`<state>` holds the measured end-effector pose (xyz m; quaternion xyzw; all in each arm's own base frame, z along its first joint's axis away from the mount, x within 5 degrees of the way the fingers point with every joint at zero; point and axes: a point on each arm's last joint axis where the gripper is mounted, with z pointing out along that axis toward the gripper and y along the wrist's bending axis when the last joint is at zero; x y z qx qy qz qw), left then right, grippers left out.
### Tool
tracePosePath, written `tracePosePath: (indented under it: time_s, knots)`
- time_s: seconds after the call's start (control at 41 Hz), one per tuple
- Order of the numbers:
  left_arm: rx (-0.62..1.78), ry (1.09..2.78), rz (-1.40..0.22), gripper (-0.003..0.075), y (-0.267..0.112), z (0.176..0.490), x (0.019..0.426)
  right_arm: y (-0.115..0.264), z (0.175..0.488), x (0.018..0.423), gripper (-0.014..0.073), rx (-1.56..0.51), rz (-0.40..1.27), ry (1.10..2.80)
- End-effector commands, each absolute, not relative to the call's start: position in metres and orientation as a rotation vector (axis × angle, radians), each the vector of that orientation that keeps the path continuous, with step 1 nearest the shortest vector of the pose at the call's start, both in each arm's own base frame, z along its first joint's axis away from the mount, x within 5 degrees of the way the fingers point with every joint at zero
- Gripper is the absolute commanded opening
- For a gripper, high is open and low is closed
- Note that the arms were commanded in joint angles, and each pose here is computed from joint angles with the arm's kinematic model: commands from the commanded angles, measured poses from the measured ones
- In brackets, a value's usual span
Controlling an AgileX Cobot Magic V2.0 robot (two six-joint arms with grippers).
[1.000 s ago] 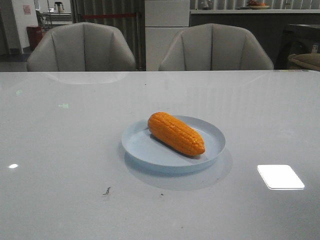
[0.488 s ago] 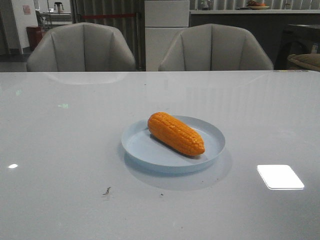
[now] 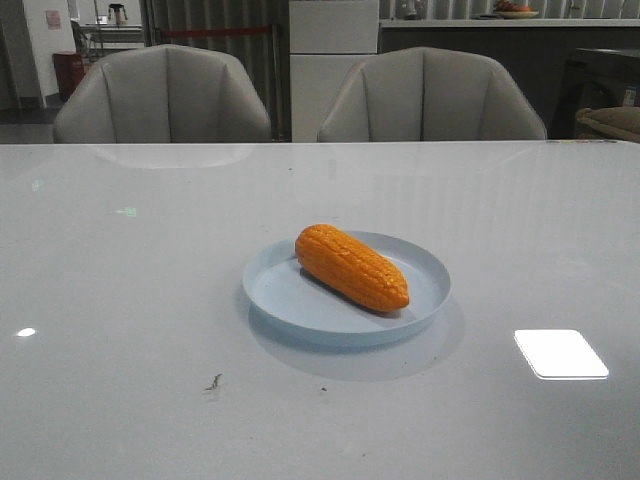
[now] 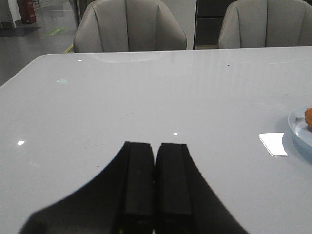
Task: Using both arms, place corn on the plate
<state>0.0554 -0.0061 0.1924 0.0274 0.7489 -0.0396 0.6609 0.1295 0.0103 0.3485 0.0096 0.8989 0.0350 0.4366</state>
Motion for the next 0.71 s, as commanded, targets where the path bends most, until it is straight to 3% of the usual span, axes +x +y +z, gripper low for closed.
tracePosePath:
  time_s: [0.0, 0.439, 0.537, 0.61, 0.683]
  knots:
    - [0.048, 1.589, -0.102, 0.009, -0.0057, 0.2003, 0.0547, 0.0094, 0.3629, 0.1315, 0.0575, 0.028, 0.088, 2.134]
    - [0.048, 1.589, -0.102, 0.009, -0.0057, 0.2003, 0.0547, 0.0094, 0.3624, 0.1316, 0.0575, 0.028, 0.088, 2.135]
    - [0.048, 1.589, -0.102, 0.009, -0.0057, 0.2003, 0.0547, 0.0033, 0.3592, 0.1309, 0.056, -0.011, -0.027, 2.154]
    - [0.048, 1.589, -0.102, 0.009, -0.0057, 0.2003, 0.0547, 0.002, 0.3604, 0.1279, 0.0524, -0.015, -0.045, 2.144]
    - [0.048, 1.589, -0.102, 0.009, -0.0057, 0.2003, 0.0547, 0.0012, 0.3632, 0.1229, 0.041, -0.017, -0.05, 2.115]
